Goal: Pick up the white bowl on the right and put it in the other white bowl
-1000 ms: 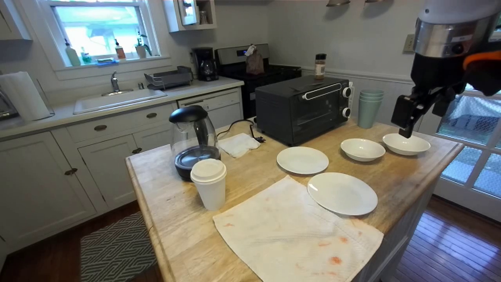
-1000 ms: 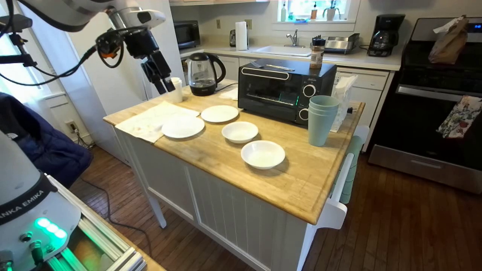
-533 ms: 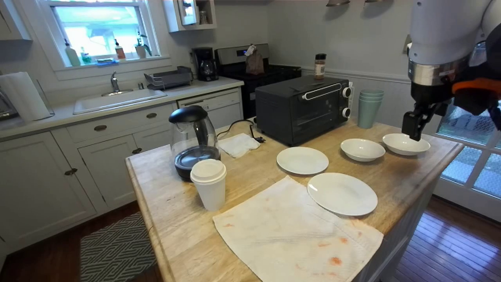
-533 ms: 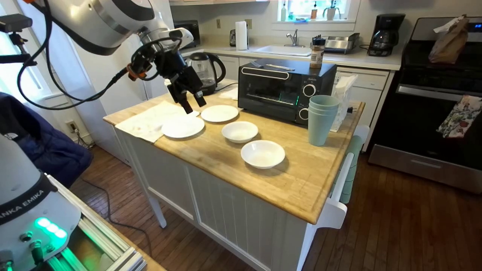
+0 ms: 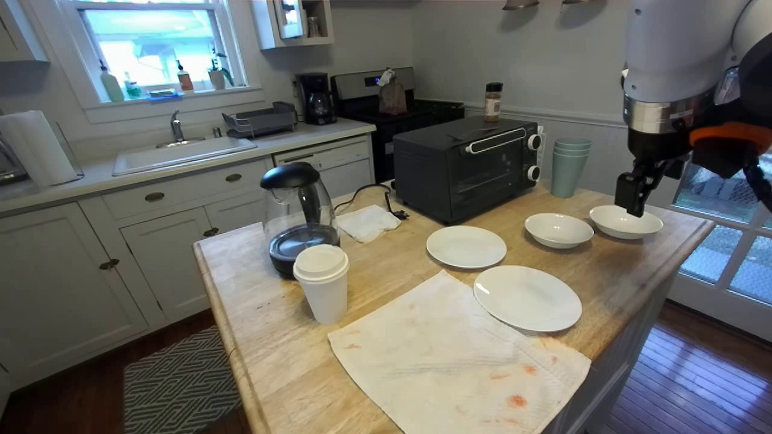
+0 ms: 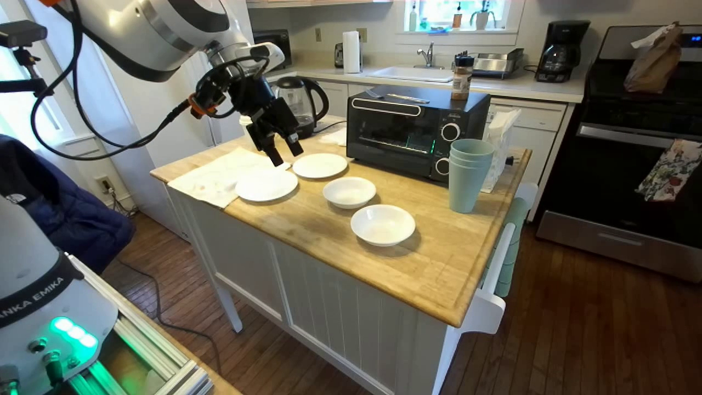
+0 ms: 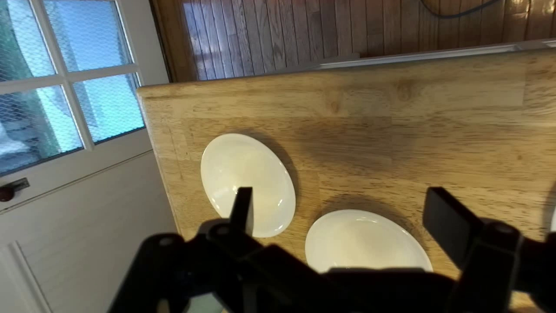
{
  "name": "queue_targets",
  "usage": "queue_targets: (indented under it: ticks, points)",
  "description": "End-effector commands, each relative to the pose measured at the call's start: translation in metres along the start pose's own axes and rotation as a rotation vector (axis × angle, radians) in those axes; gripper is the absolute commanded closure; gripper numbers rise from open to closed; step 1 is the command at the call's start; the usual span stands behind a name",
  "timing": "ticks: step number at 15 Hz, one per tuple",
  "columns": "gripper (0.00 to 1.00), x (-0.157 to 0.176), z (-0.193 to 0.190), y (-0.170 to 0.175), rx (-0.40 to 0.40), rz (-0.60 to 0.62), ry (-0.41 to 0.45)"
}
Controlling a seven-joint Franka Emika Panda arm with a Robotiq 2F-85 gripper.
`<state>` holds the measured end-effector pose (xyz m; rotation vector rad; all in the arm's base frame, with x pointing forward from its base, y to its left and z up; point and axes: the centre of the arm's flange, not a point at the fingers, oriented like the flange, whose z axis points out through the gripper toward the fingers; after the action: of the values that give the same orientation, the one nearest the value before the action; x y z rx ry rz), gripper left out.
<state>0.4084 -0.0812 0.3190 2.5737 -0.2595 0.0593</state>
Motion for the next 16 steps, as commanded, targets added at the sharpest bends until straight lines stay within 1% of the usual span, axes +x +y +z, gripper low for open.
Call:
queue_targets:
  ticks: [1, 3, 4, 6, 7, 11, 13, 16]
  points:
    - [0.0, 0.0, 0.0, 0.0, 0.0, 0.0, 0.0]
    - [0.0, 0.0, 0.0, 0.0, 0.0, 0.0, 0.0]
    - [0.0, 0.01, 0.009, -0.001, -0.021, 0.01, -0.028]
    - [0.0, 0.02, 0.022, 0.001, -0.058, 0.009, -0.028]
    - [0.0, 0.024, 0.03, 0.002, -0.096, 0.007, -0.009]
    - [0.0, 0.043, 0.061, 0.006, -0.231, -0.066, 0.071]
    - [0.0, 0.051, 0.078, 0.004, -0.271, -0.105, 0.089]
    - [0.0, 0.058, 0.097, -0.001, -0.3, -0.157, 0.082]
